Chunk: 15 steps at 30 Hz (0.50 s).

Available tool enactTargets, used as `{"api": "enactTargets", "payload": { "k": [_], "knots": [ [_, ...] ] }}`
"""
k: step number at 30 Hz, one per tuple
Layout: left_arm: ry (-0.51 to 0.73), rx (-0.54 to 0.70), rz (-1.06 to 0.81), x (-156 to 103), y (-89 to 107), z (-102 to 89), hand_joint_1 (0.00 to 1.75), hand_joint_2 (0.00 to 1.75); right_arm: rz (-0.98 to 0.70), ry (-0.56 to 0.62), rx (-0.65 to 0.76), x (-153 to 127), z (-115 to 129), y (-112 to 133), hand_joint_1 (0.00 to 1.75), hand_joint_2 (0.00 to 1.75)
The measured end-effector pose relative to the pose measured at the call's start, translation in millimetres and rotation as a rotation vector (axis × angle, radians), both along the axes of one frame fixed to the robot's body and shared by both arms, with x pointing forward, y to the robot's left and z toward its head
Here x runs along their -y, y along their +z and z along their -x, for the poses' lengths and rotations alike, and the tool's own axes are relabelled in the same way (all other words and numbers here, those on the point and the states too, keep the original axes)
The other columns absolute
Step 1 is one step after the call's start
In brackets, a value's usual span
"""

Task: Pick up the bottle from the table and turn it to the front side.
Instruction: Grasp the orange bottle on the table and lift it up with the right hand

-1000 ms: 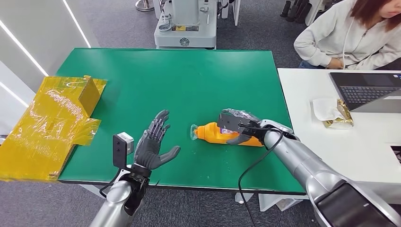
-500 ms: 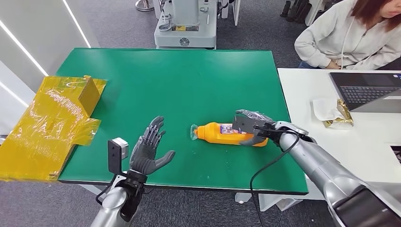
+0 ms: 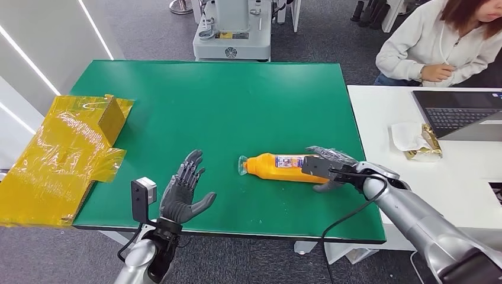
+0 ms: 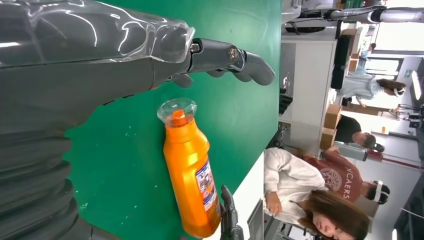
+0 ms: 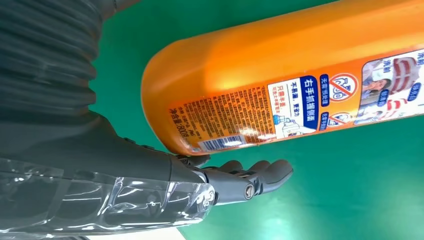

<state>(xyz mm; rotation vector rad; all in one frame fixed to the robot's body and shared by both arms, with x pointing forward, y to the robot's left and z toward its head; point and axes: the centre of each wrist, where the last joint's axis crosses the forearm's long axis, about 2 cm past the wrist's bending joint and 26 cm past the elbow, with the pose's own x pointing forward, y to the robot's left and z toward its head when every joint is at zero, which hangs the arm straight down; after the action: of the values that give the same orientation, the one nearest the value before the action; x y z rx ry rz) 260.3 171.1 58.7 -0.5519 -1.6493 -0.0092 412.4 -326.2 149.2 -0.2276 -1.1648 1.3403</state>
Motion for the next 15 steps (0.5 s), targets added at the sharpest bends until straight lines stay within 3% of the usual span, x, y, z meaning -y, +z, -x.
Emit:
{"api": "enactTargets", "payload": {
  "k": [10, 15],
  "knots": [
    [0.013, -0.017, 0.002, -2.5, -4.4, 4.7, 0.0, 1.75, 0.049, 0.013, -0.008, 0.7, 11.2, -17.9, 0.03, 1.75],
    [0.014, -0.018, 0.004, -2.6, -4.4, 4.7, 0.0, 1.75, 0.074, 0.019, -0.021, 2.8, 17.5, -28.6, 0.45, 1.75]
  ]
}}
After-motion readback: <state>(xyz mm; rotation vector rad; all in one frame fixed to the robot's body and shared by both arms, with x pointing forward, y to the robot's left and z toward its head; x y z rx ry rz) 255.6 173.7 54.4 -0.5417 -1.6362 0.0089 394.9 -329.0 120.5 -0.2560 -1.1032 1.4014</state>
